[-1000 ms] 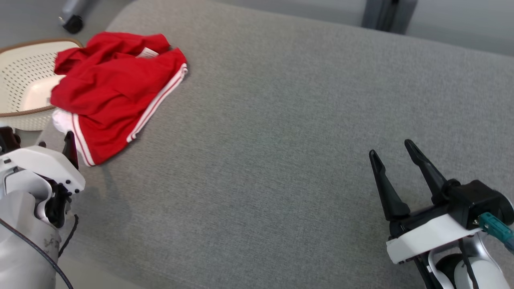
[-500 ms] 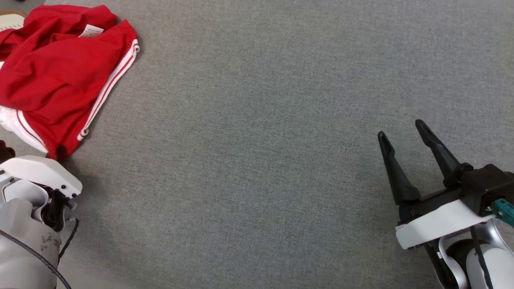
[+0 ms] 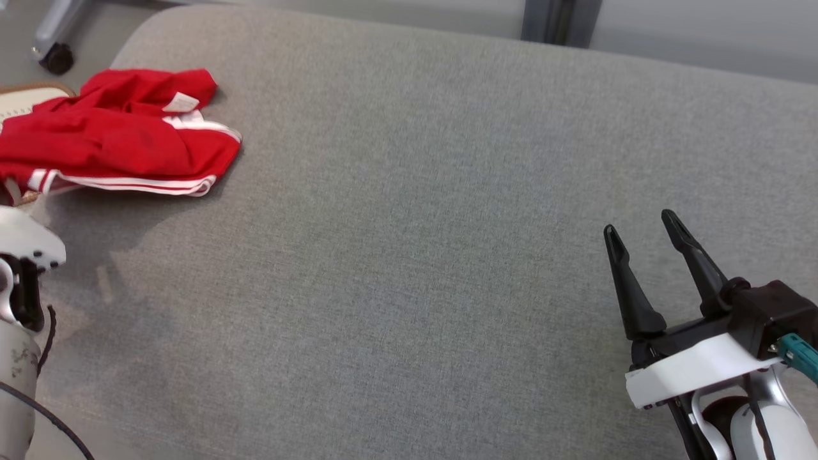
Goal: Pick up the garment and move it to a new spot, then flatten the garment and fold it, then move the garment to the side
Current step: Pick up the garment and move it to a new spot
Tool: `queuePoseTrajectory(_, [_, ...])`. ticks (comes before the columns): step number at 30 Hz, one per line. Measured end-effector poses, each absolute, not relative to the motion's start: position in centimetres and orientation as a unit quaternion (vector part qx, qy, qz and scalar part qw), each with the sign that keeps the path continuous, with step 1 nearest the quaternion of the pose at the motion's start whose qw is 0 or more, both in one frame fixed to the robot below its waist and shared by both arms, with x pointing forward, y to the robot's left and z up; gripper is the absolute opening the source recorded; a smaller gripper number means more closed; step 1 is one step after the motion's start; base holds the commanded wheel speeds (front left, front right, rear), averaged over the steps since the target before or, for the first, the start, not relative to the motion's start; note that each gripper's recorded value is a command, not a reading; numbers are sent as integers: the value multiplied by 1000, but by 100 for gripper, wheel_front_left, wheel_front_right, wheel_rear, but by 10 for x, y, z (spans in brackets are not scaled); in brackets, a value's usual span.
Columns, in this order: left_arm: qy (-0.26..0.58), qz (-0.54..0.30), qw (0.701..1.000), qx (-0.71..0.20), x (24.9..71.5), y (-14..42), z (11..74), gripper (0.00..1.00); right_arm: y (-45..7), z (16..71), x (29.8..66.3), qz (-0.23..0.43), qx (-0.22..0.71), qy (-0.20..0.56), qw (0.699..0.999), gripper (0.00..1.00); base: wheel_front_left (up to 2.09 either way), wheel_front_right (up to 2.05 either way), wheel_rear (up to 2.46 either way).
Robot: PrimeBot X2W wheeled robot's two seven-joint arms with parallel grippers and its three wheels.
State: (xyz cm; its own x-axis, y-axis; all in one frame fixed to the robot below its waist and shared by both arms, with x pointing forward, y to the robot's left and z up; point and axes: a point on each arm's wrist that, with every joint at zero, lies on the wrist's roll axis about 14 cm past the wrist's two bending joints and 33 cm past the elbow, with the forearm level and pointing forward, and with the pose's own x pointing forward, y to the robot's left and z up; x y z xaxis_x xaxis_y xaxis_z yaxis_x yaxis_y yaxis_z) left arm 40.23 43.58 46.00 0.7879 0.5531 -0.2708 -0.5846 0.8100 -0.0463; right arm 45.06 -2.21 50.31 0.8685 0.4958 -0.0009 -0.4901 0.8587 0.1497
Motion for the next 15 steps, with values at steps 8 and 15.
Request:
queuePoseTrajectory(8, [-8,226,974,-8,413,386,536,0,-36,529,426,238,80,-10,968,100,0,0,0])
queuePoseTrajectory(15, [-39,117,992,-14,420,287,541,0,-56,541,415,212,90,-27,973,100,0,0,0])
